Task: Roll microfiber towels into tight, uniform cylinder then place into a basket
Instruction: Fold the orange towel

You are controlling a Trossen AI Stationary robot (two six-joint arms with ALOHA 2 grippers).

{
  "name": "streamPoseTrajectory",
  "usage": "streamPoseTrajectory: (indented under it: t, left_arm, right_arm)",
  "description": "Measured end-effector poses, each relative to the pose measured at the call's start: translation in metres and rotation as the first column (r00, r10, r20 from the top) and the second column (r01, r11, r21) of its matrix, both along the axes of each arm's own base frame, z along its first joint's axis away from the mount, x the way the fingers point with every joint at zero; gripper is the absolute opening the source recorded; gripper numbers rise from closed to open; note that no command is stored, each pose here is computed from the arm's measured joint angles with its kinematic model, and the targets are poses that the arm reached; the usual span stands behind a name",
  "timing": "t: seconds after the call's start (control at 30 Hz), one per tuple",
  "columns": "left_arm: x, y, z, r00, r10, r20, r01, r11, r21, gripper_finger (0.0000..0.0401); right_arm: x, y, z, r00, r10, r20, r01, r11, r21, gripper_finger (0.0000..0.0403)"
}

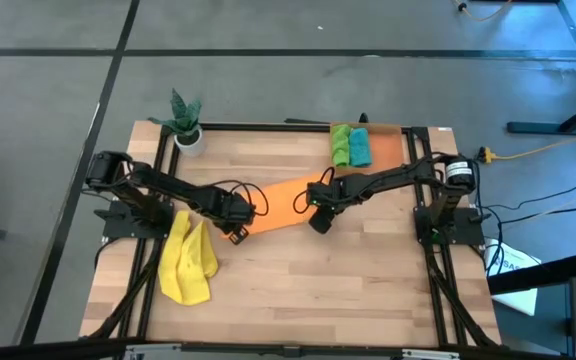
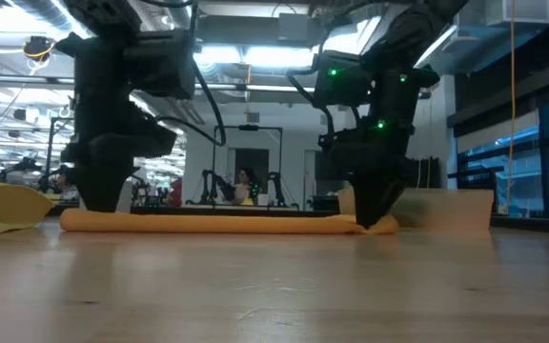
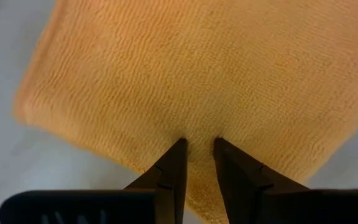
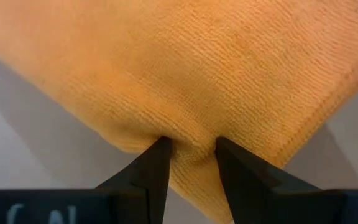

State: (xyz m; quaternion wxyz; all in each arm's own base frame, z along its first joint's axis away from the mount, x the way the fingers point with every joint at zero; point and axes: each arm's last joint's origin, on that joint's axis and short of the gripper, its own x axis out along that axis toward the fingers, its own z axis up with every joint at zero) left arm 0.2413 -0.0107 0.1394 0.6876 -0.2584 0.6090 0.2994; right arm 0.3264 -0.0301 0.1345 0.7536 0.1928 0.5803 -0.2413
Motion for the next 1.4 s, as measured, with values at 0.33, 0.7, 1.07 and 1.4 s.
streamPoseTrajectory:
  t: [0.33, 0.7, 1.07, 1.4]
  left_arm:
    - [0.012, -0.042, 0.002, 0.982, 0.045, 0.184, -0.029, 0.996, -0.086, 0.0075]
    - [0.019, -0.074, 0.007, 0.940, 0.037, 0.338, 0.012, 0.990, -0.142, 0.0075]
    - [-0.001, -0.051, 0.039, 0.956, 0.004, 0.293, -0.020, 0.998, 0.052, 0.0075]
    - [-0.022, -0.043, 0.008, 0.993, -0.006, 0.115, -0.009, 0.992, 0.125, 0.0075]
  right_arm:
    - [0.001, -0.027, 0.000, 0.999, 0.005, 0.033, -0.004, 0.999, -0.044, 0.0136]
    - [0.008, -0.048, 0.004, 0.990, 0.083, 0.111, -0.071, 0.992, -0.109, 0.0136]
    - [0.027, -0.034, 0.076, 0.962, 0.130, 0.240, -0.100, 0.986, -0.133, 0.0136]
    - [0.048, 0.007, 0.065, 0.924, 0.256, 0.283, -0.245, 0.967, -0.074, 0.0136]
